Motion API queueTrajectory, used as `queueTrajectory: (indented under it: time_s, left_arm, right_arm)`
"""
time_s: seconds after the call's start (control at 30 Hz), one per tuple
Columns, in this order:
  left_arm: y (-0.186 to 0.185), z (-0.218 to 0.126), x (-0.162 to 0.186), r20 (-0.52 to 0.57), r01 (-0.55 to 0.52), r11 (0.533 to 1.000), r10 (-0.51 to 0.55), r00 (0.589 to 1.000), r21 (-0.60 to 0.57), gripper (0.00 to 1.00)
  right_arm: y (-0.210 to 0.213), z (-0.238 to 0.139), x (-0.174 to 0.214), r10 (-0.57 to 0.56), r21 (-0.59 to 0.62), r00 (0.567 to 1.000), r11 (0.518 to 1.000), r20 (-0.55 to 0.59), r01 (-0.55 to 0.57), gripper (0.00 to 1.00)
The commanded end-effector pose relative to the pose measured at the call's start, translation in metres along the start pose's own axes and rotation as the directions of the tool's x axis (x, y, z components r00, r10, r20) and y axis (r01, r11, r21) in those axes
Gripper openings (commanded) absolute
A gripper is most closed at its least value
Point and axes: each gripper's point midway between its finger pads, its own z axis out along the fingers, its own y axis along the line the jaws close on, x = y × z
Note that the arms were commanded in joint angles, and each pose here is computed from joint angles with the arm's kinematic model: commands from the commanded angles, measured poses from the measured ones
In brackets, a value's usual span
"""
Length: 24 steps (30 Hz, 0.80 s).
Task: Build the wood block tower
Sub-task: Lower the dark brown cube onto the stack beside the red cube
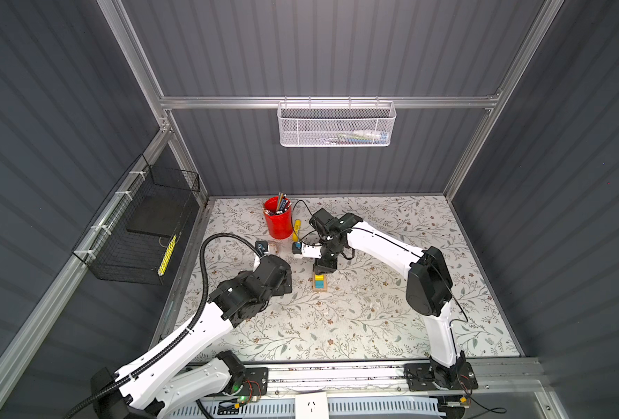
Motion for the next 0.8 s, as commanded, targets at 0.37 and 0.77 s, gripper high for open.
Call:
queueTrajectory:
  time_s: [0.37,0.77]
  left_arm:
    - [0.0085,0.0008,0.0062,-0.008,-0.002,0.999,0.001,1.0,-0.034,1.0]
    - [0.0096,0.0008,0.0068,-0.008,-0.003,0.999,0.003,1.0,-0.038,1.0]
  right_arm:
    - [-0.0051,0.0087,0.0045,0.022,-0.012,0.999,1.0,-0.028,-0.023,0.5]
    - [-0.0031,0.0091,0.0043,0.021,-0.03,0.999,0.999,-0.028,-0.022,0.4]
